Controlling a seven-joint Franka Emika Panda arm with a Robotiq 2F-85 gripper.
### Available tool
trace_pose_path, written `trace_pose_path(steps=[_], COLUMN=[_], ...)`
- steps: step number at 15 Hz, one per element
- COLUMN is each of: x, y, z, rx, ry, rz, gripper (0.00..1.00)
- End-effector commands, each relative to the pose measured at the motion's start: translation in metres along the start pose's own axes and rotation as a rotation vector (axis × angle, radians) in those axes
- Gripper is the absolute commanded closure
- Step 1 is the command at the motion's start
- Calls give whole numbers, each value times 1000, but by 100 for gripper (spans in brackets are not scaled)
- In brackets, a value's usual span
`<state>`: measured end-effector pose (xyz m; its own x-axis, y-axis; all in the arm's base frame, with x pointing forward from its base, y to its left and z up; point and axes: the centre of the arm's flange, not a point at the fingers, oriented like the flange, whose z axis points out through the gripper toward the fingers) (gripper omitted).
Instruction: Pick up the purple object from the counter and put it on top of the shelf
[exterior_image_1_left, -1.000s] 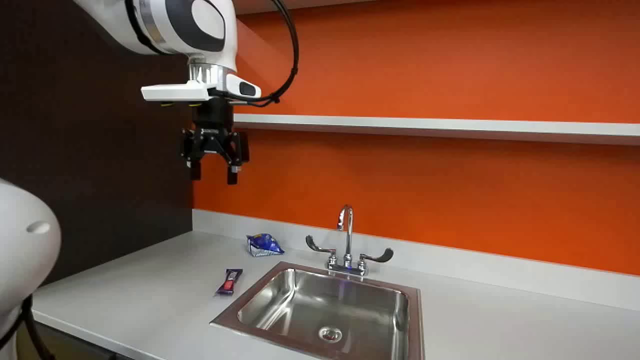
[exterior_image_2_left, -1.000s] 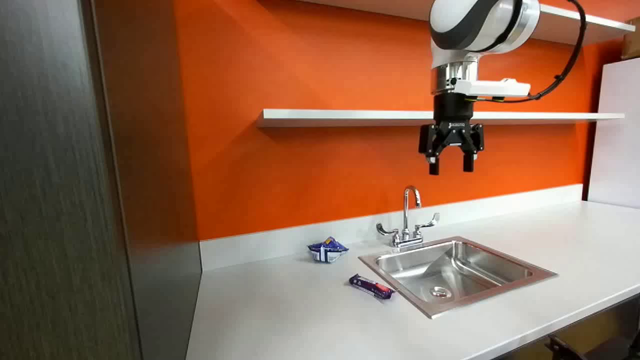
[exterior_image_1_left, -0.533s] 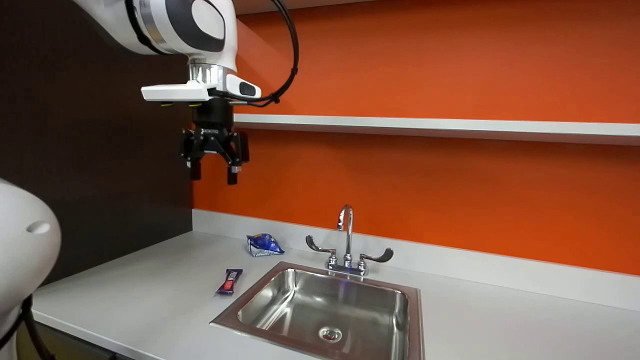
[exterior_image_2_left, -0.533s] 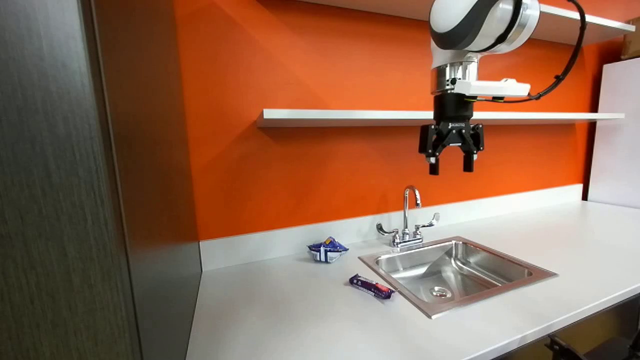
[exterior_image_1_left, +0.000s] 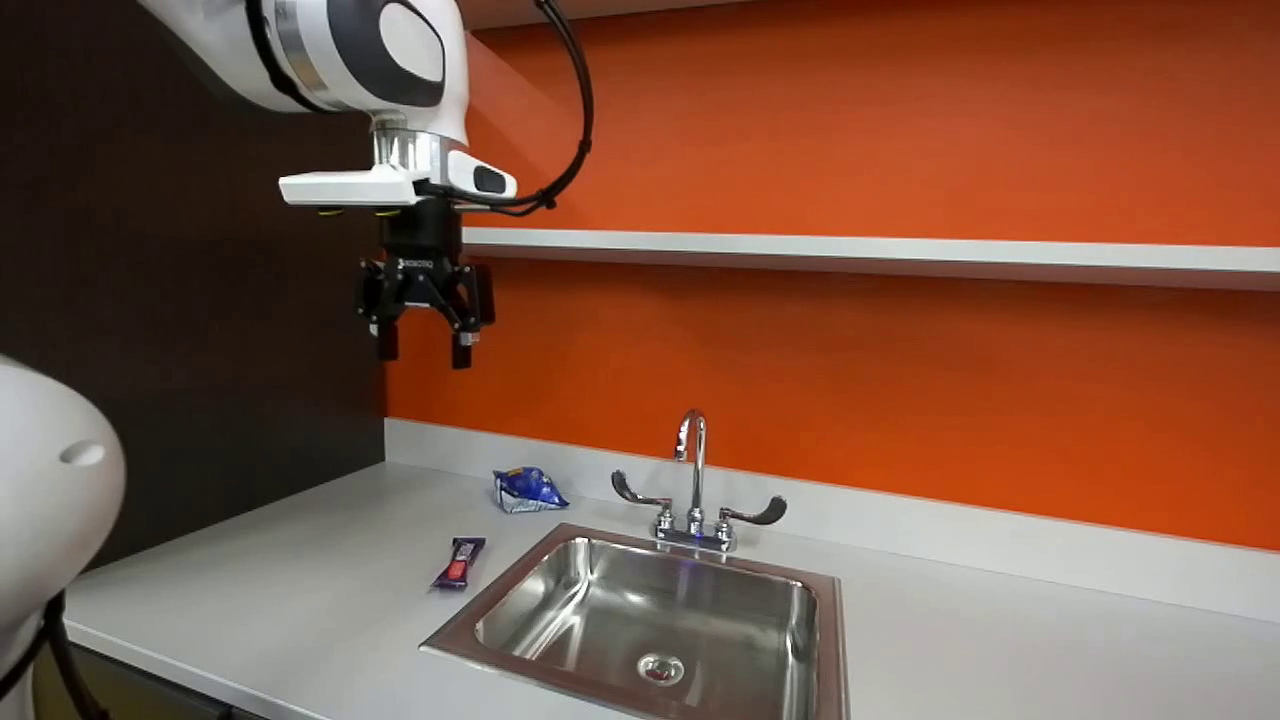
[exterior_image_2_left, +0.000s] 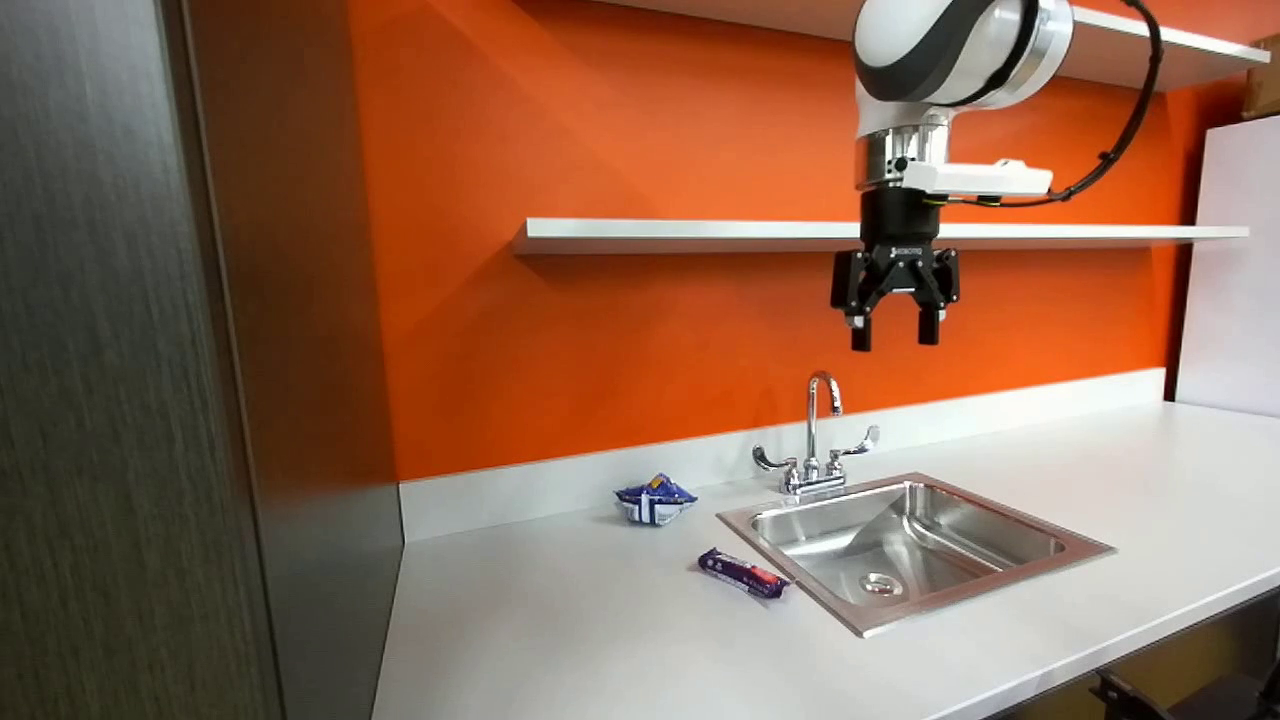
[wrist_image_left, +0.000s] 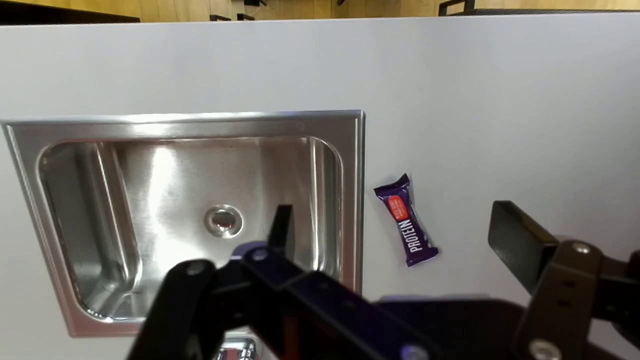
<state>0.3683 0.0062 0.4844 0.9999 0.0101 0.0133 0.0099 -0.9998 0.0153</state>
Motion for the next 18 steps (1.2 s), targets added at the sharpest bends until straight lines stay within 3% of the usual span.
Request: trace_pose_path(steps=[1, 8, 18], x=[15, 57, 141], y=[-25, -73, -80], z=[8, 52, 145], rx=[-6, -11, -8], ry=[19, 14, -24], rz=[-98, -223, -247], gripper=[0, 0, 0])
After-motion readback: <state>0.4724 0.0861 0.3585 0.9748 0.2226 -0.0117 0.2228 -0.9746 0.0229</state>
